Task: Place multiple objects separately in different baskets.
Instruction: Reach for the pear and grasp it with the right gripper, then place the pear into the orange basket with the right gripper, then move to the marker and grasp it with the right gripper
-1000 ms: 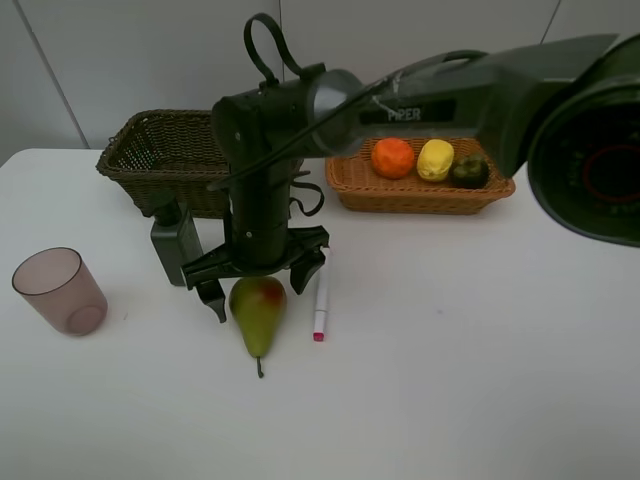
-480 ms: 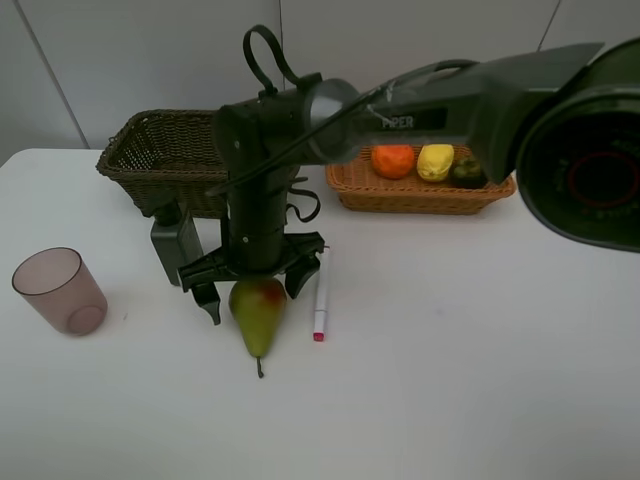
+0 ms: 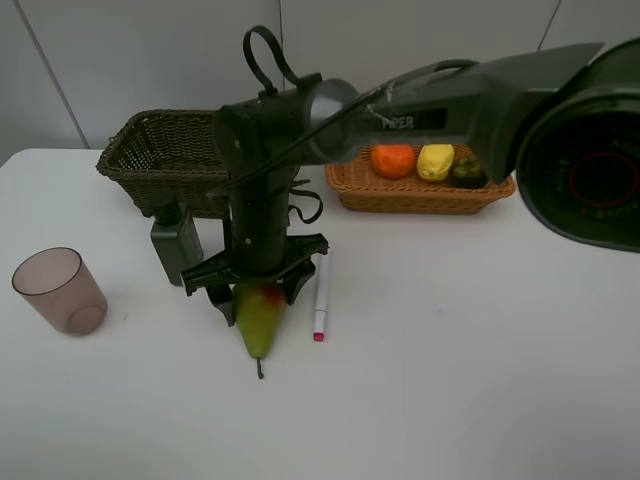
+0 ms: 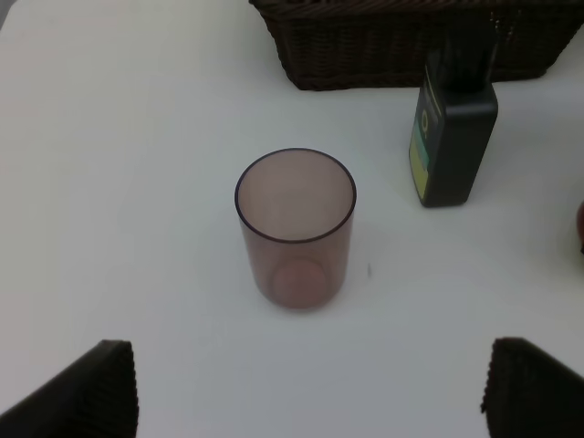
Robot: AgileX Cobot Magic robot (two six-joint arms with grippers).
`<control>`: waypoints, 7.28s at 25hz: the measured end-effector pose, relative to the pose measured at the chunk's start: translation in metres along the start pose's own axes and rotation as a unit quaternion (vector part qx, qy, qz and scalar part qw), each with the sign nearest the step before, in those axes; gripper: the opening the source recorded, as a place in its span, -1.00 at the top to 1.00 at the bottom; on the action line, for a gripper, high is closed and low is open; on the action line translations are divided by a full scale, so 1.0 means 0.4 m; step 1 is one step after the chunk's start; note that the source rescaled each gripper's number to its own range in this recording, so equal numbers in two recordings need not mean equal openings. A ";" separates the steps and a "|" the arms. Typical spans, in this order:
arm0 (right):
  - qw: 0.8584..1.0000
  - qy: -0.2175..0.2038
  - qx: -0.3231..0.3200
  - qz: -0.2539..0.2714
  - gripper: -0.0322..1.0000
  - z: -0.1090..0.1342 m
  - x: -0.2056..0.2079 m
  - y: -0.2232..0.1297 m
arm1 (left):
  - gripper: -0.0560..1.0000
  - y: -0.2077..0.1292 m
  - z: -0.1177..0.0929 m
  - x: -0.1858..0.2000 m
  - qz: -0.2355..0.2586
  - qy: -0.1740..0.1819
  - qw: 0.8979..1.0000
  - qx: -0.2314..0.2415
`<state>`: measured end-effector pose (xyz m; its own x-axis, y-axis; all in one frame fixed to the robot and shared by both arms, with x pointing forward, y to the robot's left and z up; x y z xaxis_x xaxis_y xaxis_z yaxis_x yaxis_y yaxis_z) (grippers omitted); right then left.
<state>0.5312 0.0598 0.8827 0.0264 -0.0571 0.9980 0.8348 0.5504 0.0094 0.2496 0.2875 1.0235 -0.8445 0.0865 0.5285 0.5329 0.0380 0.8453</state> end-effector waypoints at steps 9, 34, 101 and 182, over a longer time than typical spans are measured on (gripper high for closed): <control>1.000 -0.001 0.000 0.000 -0.40 0.000 0.000 0.000 | -1.00 0.000 0.000 0.000 0.000 0.000 1.000 0.000; 0.983 -0.074 0.141 -0.095 -0.40 -0.155 0.317 -0.013 | -1.00 0.000 0.000 0.000 0.000 0.000 1.000 0.000; 0.901 -0.289 0.262 -0.190 -0.93 -0.564 0.186 0.142 | -1.00 0.000 0.000 0.000 0.000 0.000 1.000 0.000; 0.996 -0.033 -0.078 -0.012 -0.93 -0.200 -0.015 0.032 | -1.00 0.000 0.000 0.000 0.000 0.000 1.000 0.000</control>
<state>0.5856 0.0004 0.8718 -0.0269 -0.0116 0.9996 0.9099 0.4137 0.0293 0.2496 0.2875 1.0235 -0.8445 0.0865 0.5285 0.5329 0.0380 0.8453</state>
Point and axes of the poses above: a point on each arm's last joint axis where the gripper is mounted, x pointing back along that axis away from the gripper, z along the wrist's bending axis when the last joint is at zero, y = z × x, the point moved 1 cm from there along -x, pointing out along that axis toward the gripper, and after that the axes turned 2 degrees about x, right-handed, at the moved point
